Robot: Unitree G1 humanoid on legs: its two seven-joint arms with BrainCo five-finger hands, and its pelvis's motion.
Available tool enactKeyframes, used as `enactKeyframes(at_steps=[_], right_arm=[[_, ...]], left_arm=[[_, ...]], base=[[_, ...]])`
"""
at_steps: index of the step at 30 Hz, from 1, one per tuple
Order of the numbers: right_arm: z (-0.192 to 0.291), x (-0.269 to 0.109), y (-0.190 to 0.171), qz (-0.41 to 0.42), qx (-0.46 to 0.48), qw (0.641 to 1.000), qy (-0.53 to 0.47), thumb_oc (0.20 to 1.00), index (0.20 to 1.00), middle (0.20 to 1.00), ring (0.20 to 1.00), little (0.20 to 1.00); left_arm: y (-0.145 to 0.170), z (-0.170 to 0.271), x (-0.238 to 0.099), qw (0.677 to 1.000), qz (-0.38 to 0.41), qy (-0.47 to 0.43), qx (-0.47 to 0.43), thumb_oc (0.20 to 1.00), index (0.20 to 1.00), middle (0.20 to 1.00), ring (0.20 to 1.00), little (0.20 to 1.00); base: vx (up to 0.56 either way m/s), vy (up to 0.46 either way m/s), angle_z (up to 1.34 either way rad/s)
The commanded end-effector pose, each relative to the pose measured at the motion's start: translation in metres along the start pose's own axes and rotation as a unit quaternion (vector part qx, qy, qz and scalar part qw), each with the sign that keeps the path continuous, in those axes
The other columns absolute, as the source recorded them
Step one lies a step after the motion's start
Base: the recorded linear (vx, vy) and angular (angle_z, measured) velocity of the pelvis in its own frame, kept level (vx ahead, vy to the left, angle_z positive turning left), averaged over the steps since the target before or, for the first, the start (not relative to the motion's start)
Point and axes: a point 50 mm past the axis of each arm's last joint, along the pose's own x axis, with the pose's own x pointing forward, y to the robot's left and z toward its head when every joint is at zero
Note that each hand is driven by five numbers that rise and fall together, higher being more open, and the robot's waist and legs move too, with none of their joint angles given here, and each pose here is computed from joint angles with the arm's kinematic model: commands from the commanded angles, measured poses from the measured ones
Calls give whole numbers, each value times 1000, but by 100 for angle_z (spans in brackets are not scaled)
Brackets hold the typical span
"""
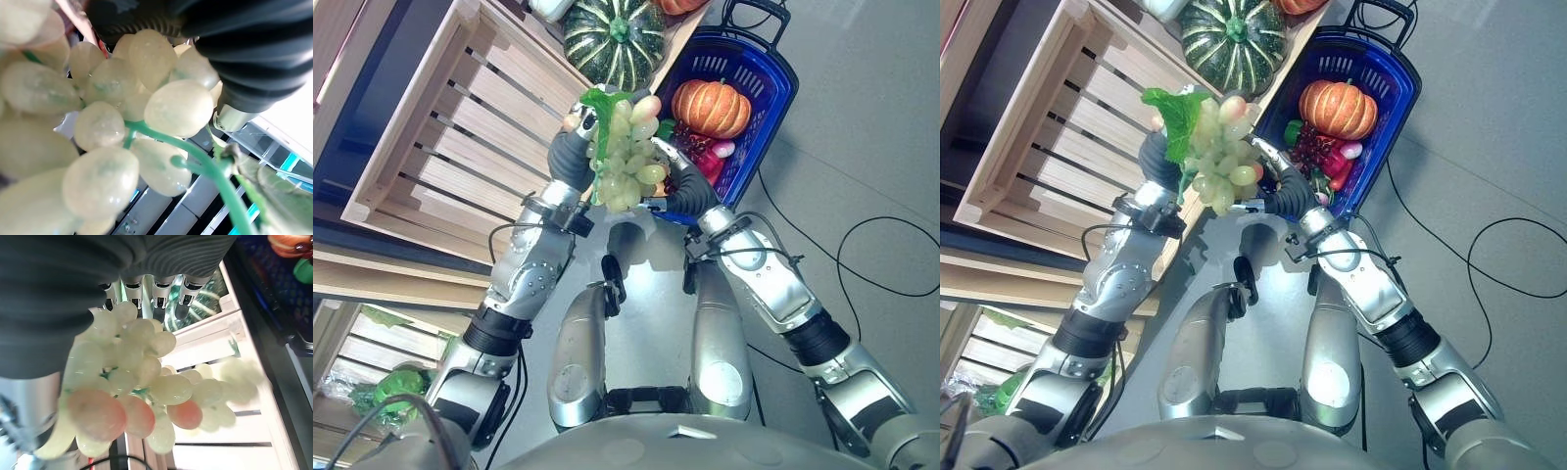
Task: Pick up fruits and vegetables into the basket
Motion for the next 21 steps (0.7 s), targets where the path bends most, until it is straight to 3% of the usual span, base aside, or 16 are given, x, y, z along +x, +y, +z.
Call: enactKeyframes(at_steps=[1,18,19,21], right_arm=[[22,9,18,3,29,998,-53,1000,1000,1000,1000,1000],[30,25,47,35,64,995,-63,1000,1000,1000,1000,1000],[31,26,48,39,62,995,-64,206,206,206,206,206],[34,28,51,53,55,994,-72,200,200,200,200,200]], left_arm=[[-49,27,11,990,-117,-74,-24,200,200,200,200,200],[-69,0,19,984,-142,-15,-110,200,200,200,200,200],[-70,-1,20,983,-143,-11,-111,200,200,200,200,200],[-72,-4,20,983,-145,-1,-114,200,200,200,200,200]], base=[[0,0,0],[-4,-19,3],[-3,-35,5],[-6,-37,4]])
